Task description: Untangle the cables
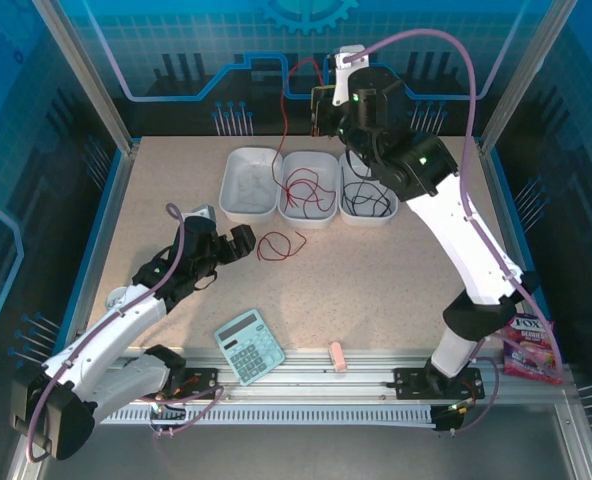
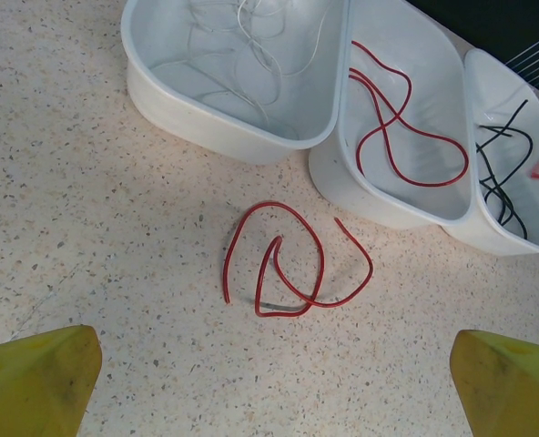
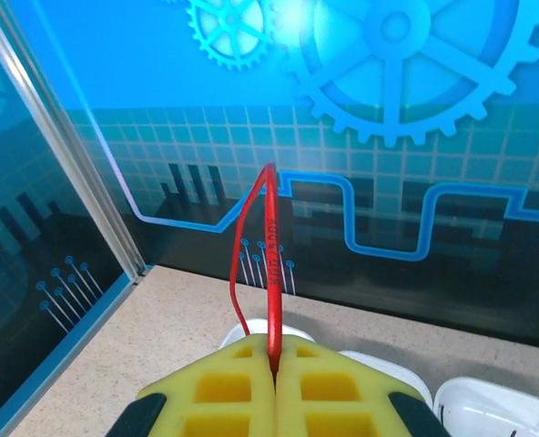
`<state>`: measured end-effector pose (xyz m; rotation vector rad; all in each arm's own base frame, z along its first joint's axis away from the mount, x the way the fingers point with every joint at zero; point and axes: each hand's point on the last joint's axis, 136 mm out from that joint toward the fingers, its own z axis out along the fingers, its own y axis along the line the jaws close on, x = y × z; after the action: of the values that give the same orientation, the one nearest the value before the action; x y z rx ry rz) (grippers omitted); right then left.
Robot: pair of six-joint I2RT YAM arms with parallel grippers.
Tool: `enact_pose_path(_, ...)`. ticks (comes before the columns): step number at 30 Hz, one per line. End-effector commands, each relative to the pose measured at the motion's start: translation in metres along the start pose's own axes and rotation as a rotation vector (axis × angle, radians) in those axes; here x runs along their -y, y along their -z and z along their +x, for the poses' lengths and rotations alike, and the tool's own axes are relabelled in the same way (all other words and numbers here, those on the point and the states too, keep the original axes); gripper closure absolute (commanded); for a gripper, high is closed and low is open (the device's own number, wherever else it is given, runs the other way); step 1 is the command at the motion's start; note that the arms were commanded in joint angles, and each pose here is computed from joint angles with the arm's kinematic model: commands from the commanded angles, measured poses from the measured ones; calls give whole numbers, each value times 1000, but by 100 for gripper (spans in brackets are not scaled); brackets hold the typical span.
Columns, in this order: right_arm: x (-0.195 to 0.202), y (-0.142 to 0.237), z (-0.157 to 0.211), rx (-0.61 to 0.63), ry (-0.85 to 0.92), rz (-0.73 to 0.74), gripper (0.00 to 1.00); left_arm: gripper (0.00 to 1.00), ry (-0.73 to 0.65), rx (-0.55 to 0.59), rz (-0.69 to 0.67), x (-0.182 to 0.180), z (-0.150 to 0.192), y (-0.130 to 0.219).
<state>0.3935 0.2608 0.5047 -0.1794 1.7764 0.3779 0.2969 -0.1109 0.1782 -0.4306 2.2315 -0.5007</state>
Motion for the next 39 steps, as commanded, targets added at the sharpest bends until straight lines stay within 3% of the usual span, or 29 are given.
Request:
enact_pose_path(1, 6, -13, -7, 29, -72, 10, 100, 1, 2, -31, -11, -6, 7, 1)
enact_pose_path(12, 22, -66, 28, -1, -160, 111, 100, 1, 4, -31, -2, -11, 14, 4)
enact_pose_path(24, 32, -83, 46, -19, -207, 153, 100, 1, -2, -33, 2, -11, 15, 4)
enact_pose_path(32, 20, -107, 70, -83, -254, 106, 100, 1, 2, -34, 5, -10, 15, 4)
enact_pose_path(39, 37, -121, 91, -117, -237, 191, 100, 1, -1, -36, 2, -11, 16, 5)
